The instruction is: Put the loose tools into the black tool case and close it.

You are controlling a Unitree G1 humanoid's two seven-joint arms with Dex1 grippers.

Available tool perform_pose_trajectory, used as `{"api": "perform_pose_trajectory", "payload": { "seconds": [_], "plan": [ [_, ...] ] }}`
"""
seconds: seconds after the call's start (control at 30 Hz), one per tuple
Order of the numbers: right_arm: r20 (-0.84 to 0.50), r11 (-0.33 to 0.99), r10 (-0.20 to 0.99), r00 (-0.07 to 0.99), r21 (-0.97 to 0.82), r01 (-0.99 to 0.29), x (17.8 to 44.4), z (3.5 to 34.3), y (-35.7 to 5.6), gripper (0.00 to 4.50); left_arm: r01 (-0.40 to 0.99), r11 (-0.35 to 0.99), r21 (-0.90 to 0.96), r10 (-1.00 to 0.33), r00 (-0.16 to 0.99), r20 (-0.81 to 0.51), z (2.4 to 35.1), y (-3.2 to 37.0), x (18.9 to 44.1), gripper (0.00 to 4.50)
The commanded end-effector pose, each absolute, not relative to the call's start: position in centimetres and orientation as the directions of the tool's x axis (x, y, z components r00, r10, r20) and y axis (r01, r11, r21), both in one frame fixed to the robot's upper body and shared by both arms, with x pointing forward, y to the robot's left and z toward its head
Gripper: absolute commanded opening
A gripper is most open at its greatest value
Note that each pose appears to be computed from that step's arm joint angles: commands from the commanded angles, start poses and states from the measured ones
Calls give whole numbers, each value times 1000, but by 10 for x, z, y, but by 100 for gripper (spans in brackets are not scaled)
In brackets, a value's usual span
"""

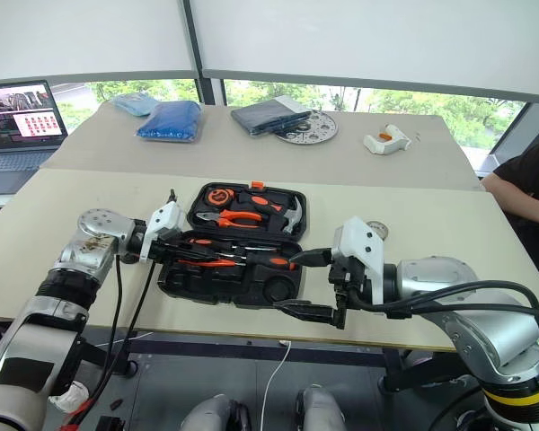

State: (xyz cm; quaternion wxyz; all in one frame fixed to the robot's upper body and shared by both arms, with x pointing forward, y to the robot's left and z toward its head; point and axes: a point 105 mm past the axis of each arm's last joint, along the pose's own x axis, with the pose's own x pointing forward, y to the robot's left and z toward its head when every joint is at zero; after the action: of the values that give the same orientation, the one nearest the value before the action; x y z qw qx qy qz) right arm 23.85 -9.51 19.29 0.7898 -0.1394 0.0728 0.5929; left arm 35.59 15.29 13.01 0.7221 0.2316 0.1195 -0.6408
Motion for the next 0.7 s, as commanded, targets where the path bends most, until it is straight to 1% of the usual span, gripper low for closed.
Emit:
{"api": "perform_pose_trajectory", "payload": {
  "seconds": [0.03,0.13,0.4,0.6,0.7],
  "plan": [
    [-258,241,924,283,-181,-953,236,202,-92,450,978,69,199,-834,166,-525,118,165,354,4],
    [-260,245,922,285,-177,-953,235,201,-92,450,976,95,198,-819,190,-542,114,176,355,4],
    [-259,245,923,283,-171,-954,234,200,-91,450,977,102,188,-816,190,-546,118,192,348,4],
    [-253,246,925,285,-174,-954,236,200,-89,450,967,154,203,-818,240,-523,122,193,355,4],
    [-242,240,929,280,-184,-953,236,203,-87,450,951,222,218,-828,301,-473,137,195,362,4]
  ]
}}
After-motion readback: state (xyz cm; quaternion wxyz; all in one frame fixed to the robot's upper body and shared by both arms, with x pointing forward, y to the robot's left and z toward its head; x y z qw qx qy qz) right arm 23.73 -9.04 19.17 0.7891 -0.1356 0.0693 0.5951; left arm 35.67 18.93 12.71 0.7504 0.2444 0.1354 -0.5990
